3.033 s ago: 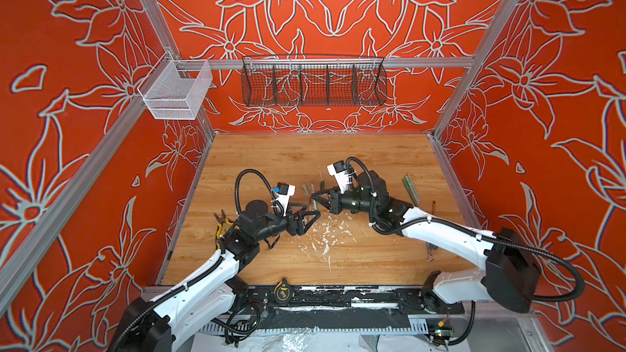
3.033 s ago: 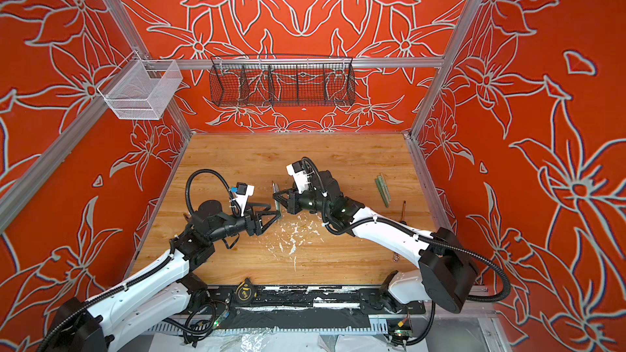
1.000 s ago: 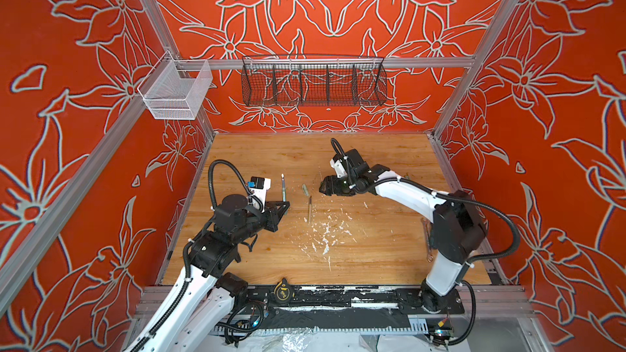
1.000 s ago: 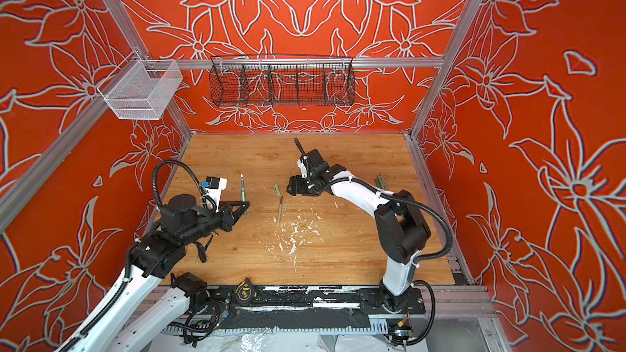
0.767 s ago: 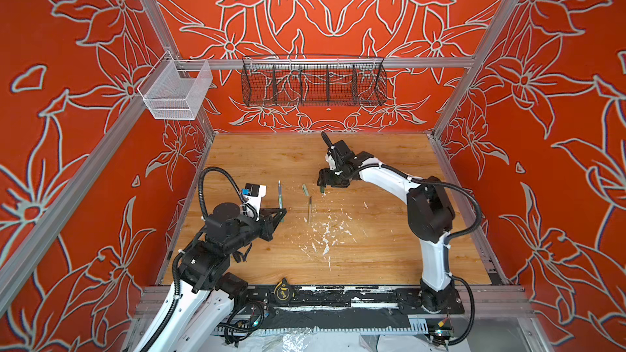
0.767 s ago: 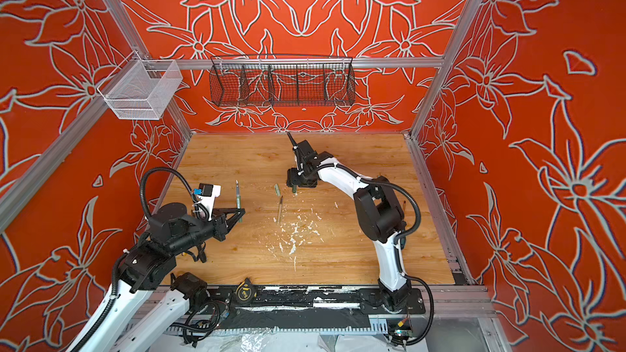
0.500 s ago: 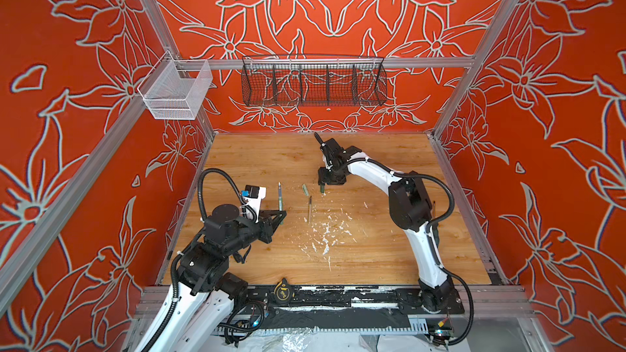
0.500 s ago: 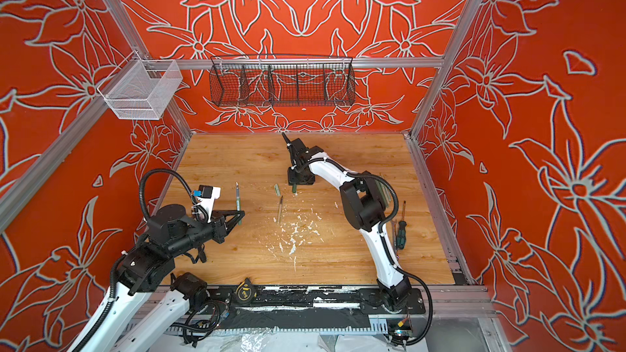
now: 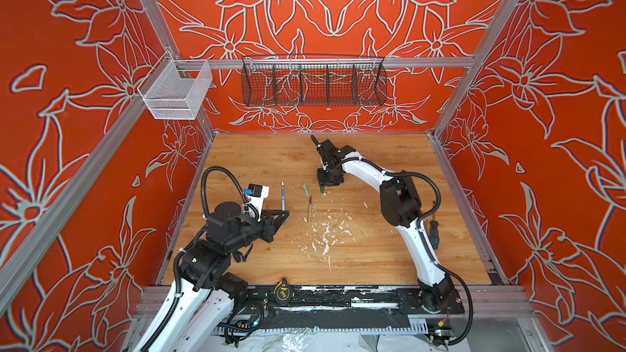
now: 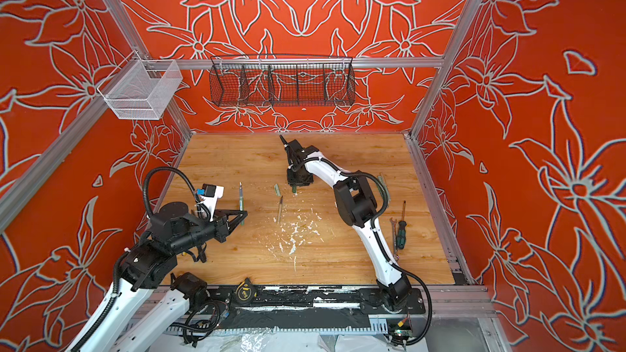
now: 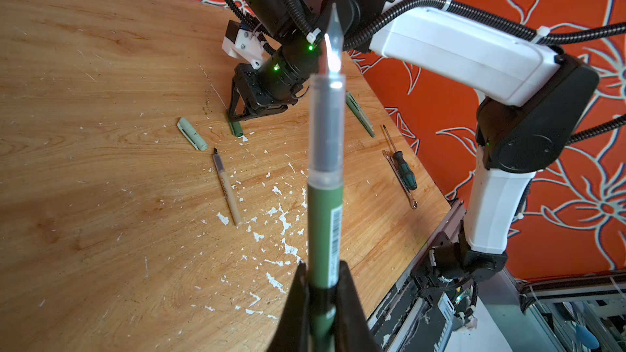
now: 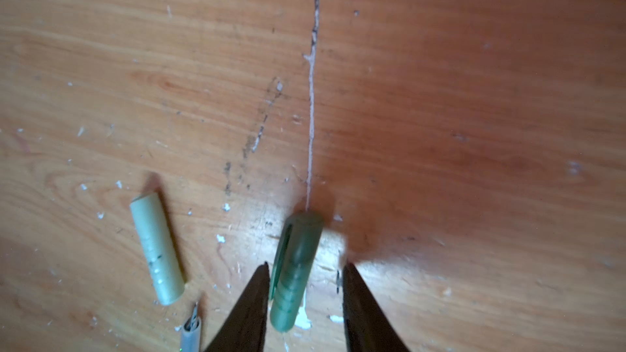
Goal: Insert the pens into the pen caps
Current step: 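Lower the right gripper onto the dark green cap and close on it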
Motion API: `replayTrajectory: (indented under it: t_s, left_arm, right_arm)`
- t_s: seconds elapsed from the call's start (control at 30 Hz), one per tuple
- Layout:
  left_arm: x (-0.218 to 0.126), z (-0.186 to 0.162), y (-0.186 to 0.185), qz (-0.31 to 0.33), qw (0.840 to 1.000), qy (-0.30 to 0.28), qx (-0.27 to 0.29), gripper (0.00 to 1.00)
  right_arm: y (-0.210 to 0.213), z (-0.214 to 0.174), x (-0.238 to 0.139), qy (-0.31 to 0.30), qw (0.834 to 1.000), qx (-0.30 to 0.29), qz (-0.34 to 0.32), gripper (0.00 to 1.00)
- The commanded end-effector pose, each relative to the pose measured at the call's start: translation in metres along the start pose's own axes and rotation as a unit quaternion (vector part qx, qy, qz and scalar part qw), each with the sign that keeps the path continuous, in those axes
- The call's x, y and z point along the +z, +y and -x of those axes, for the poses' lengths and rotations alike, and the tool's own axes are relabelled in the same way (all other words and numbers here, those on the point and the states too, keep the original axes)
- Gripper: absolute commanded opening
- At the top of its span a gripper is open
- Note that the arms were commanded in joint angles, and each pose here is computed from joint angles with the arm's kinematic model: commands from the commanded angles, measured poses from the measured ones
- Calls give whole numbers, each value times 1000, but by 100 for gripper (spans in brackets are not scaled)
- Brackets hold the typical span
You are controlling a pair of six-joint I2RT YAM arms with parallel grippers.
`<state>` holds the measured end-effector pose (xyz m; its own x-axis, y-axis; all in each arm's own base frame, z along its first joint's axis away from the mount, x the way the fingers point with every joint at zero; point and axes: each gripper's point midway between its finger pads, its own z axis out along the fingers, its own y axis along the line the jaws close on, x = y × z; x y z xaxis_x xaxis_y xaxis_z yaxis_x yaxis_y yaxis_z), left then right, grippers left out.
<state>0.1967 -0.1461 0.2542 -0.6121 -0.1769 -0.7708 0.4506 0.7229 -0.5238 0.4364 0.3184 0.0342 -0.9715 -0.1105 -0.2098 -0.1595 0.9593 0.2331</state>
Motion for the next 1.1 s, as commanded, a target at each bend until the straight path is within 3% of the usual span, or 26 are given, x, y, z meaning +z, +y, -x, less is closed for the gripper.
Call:
replayTrajectory:
  t_s: [0.0, 0.6, 1.07]
  left_arm:
    - [-2, 3, -3, -9, 1000, -11, 1, 0]
    - [13, -1, -3, -31, 999, 1, -25, 0]
    - [41, -21, 11, -46, 996, 25, -74, 0]
  right_arm:
    - [-5, -2, 7, 17, 1000, 7, -6, 35]
    - [5, 4, 27, 30, 999, 13, 4, 18]
    - [4, 8, -5, 1, 1000, 1, 5, 12]
